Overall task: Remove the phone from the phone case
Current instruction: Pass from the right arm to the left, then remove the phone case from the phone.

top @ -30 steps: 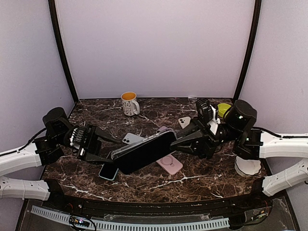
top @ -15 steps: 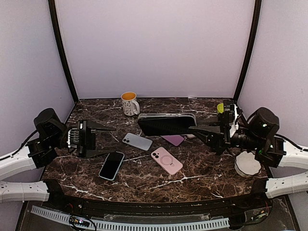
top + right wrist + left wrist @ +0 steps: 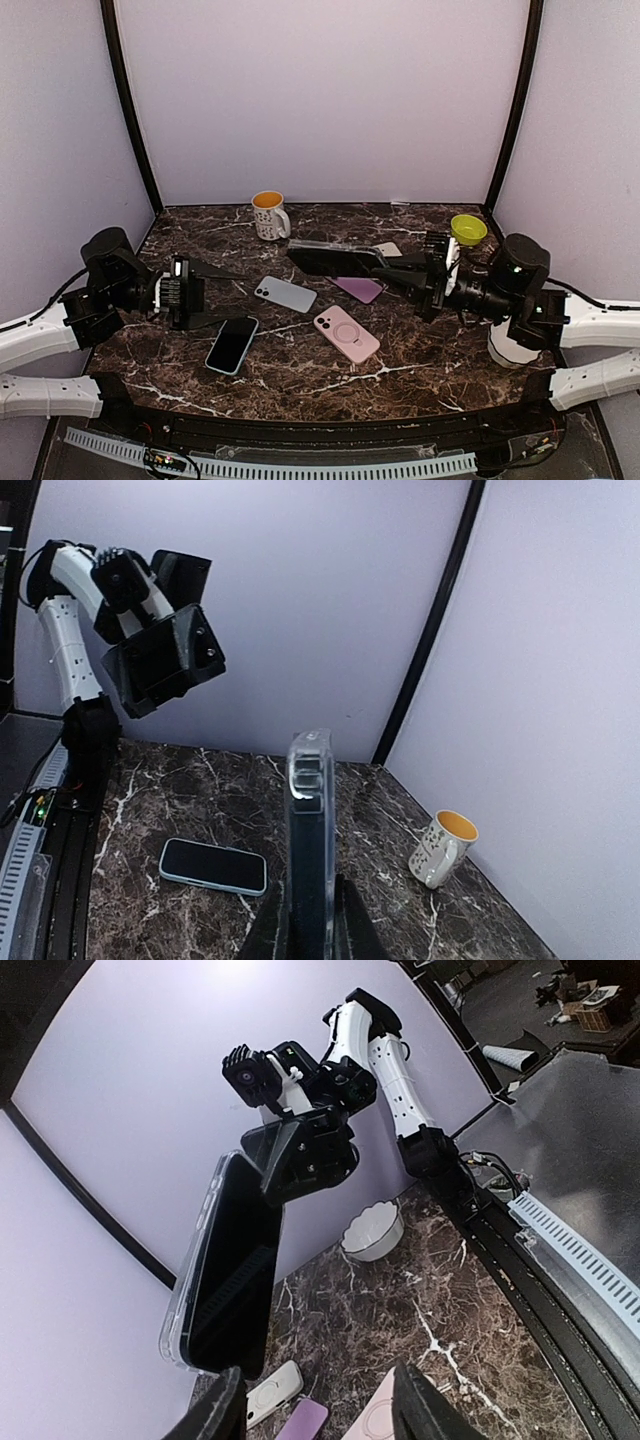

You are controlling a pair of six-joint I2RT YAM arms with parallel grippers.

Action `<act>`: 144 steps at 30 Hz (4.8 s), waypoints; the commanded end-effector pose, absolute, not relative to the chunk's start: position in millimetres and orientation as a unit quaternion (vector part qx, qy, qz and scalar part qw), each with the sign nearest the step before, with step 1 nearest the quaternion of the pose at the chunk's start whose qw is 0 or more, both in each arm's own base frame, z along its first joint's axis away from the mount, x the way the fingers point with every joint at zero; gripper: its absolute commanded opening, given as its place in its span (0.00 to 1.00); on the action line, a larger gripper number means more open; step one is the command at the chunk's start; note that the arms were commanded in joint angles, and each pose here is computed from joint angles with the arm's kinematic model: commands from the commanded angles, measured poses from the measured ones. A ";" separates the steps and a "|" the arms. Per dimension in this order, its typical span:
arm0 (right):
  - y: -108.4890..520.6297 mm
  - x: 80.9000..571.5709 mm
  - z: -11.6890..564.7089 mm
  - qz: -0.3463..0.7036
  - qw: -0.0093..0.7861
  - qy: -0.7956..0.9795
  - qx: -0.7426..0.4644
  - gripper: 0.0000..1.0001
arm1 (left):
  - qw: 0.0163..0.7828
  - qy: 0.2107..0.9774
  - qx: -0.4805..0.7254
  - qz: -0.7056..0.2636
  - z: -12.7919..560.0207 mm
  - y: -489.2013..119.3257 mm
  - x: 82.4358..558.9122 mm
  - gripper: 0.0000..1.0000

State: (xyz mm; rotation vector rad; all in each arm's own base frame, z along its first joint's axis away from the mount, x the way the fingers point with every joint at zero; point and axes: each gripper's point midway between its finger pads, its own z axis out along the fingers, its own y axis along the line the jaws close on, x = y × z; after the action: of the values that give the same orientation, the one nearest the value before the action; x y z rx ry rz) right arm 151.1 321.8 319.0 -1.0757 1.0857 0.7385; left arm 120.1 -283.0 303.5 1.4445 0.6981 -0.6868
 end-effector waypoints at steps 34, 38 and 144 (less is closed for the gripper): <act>364.6 110.3 355.9 0.331 0.694 0.302 -0.563 0.00 | 0.657 0.292 0.635 -0.281 305.1 -282.0 116.4 0.40; 366.6 108.3 354.5 0.337 0.690 0.297 -0.567 0.00 | 0.651 0.298 0.640 -0.279 299.9 -283.6 117.9 0.40; 467.2 148.4 275.7 0.343 0.410 0.636 -0.556 0.73 | 0.587 0.402 0.681 -0.175 226.8 -298.0 167.1 0.00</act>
State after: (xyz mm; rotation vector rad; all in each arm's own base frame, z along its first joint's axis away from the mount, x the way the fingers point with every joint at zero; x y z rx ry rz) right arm 149.6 460.5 285.4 -1.3459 1.5217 0.8906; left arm 165.4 -293.7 203.5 1.6279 1.0054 -0.4262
